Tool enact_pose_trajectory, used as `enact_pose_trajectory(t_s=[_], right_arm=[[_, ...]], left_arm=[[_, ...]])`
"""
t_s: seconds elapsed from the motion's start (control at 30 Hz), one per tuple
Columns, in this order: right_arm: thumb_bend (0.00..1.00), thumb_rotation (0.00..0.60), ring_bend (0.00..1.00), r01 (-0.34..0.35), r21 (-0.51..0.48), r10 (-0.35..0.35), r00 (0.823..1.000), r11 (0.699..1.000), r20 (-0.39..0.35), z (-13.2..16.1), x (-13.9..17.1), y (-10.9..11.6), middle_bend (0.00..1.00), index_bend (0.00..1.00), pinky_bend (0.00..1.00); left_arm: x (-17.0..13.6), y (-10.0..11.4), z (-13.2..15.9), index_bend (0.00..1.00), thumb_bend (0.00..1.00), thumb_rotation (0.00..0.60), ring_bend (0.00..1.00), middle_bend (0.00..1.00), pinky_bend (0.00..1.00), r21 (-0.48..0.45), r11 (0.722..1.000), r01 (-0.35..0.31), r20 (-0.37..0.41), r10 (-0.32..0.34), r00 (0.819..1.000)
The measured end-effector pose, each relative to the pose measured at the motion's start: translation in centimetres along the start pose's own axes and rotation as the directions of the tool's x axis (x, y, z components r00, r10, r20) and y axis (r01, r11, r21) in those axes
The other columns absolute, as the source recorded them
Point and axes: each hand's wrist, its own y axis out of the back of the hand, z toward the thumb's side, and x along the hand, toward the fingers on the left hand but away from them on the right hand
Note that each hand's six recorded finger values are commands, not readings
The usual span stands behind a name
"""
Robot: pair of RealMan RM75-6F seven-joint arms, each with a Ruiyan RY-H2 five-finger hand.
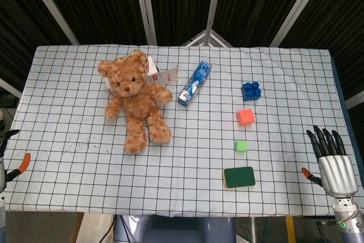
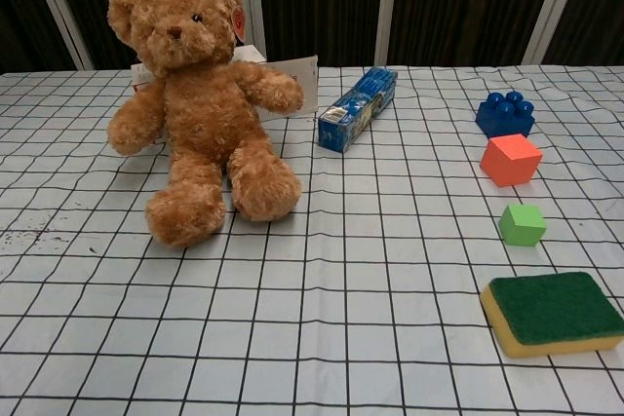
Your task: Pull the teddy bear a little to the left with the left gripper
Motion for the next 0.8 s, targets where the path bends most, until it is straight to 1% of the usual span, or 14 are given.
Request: enact_pose_trajectory(t_s=[0.2,0.57,0.7,0.8], right_arm=[[0.10,0.600,0.00,-0.009,0.000,0.009,1.000,1.000,-0.006,0.2,0.1,-0.2,0.00,0.00,0.00],[0.10,0.600,0.00,-0.006,-0.003,0.006,1.000,1.000,-0.010,0.3,0.4,0.0,0.00,0.00,0.00],[0.10,0.600,0.00,-0.025,0.000,0.025,1.000,1.000,0.000,0.1,0.2,-0.4,0.00,0.00,0.00],[0.10,0.600,0.00,-0.041,-0.002,0.041,0.999,0.999,0.001,0.0,0.3,-0.6,0.00,0.00,0.00]], left_arm=[[0.3,0.0,-0.2,0.24,0.43,0.600,0.00,0.04,0.00,-0.005,1.000,0.004,-0.011,-0.004,1.000],[0.3,0.2,-0.1,0.24,0.43,0.600,0.00,0.04,0.00,-0.037,0.999,0.012,0.001,-0.012,1.000],[1.0,-0.3,-0.3,0.24,0.42,0.600,0.00,0.04,0.00,-0.044,0.998,0.034,-0.008,-0.035,0.999],[1.4,-0.9,-0.3,0.24,0.38,0.600,0.00,0.04,0.00,-0.068,0.996,0.061,-0.006,-0.062,0.998]])
